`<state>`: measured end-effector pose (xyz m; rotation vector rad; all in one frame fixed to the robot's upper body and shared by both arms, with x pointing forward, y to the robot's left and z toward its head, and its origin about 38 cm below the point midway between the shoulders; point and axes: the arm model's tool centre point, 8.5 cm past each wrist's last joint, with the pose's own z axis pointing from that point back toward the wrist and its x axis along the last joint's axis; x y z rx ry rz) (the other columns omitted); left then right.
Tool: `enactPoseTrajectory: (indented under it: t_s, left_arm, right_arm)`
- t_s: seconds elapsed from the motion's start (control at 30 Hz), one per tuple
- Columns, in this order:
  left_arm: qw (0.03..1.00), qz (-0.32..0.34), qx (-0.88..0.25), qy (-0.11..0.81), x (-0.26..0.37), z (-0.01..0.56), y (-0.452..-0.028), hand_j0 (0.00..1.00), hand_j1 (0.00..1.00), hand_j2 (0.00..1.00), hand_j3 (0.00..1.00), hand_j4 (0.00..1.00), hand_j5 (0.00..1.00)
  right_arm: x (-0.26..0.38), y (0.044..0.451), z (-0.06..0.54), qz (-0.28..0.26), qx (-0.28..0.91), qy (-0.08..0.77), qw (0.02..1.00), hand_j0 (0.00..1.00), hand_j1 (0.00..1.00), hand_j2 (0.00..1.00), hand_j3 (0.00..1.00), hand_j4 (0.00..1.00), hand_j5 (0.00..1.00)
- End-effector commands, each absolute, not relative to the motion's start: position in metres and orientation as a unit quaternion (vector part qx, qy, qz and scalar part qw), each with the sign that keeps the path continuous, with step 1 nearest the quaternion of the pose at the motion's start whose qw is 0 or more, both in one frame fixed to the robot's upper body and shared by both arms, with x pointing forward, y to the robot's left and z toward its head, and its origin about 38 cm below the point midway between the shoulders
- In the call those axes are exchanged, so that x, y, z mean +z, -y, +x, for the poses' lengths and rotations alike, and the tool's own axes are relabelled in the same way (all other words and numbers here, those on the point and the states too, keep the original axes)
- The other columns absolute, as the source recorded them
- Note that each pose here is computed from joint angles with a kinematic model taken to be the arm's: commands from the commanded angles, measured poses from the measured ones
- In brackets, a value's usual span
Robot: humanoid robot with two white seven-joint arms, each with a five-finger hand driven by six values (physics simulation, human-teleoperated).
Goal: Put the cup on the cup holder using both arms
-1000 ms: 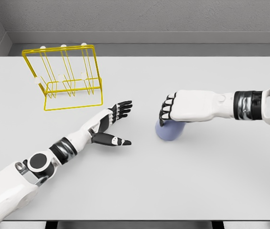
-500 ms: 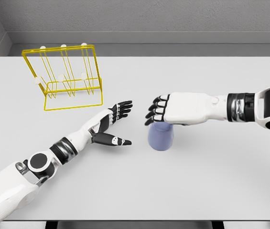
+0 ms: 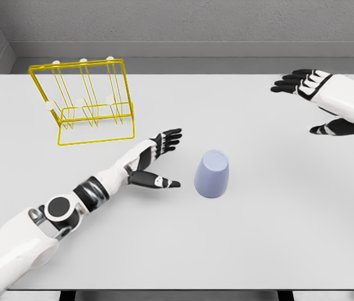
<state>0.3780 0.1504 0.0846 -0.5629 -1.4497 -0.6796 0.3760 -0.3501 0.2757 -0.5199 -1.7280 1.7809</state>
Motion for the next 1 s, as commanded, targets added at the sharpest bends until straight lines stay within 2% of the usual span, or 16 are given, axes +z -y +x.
enactPoseTrajectory:
  t_s: [0.0, 0.07, 0.1, 0.77, 0.97]
  left_arm:
    - [0.66, -0.256, -0.304, 0.637, 0.083, 0.375, -0.14, 1.0, 1.0, 1.0, 1.0, 1.0, 1.0]
    - [0.658, -0.263, -0.311, 0.633, 0.082, 0.373, -0.133, 1.0, 1.0, 1.0, 1.0, 1.0, 1.0]
    - [0.654, -0.269, -0.311, 0.635, 0.084, 0.372, -0.125, 1.0, 1.0, 1.0, 1.0, 1.0, 1.0]
    - [0.658, -0.286, -0.33, 0.613, 0.085, 0.369, -0.077, 1.0, 1.0, 1.0, 1.0, 1.0, 1.0]
    - [0.665, -0.282, -0.327, 0.609, 0.079, 0.371, -0.077, 1.0, 1.0, 1.0, 1.0, 1.0, 1.0]
  right_arm:
    - [0.28, 0.361, 0.378, -0.204, 0.651, 0.662, 0.311, 1.0, 1.0, 1.0, 1.0, 1.0, 1.0]
    - [0.252, 0.359, 0.379, -0.182, 0.628, 0.675, 0.342, 1.0, 1.0, 1.0, 1.0, 1.0, 1.0]
    - [0.257, 0.367, 0.378, -0.193, 0.62, 0.678, 0.344, 1.0, 1.0, 1.0, 1.0, 1.0, 1.0]
    - [0.249, 0.361, 0.375, -0.184, 0.609, 0.689, 0.348, 1.0, 1.0, 1.0, 1.0, 1.0, 1.0]
    - [0.25, 0.361, 0.375, -0.185, 0.608, 0.689, 0.348, 1.0, 1.0, 1.0, 1.0, 1.0, 1.0]
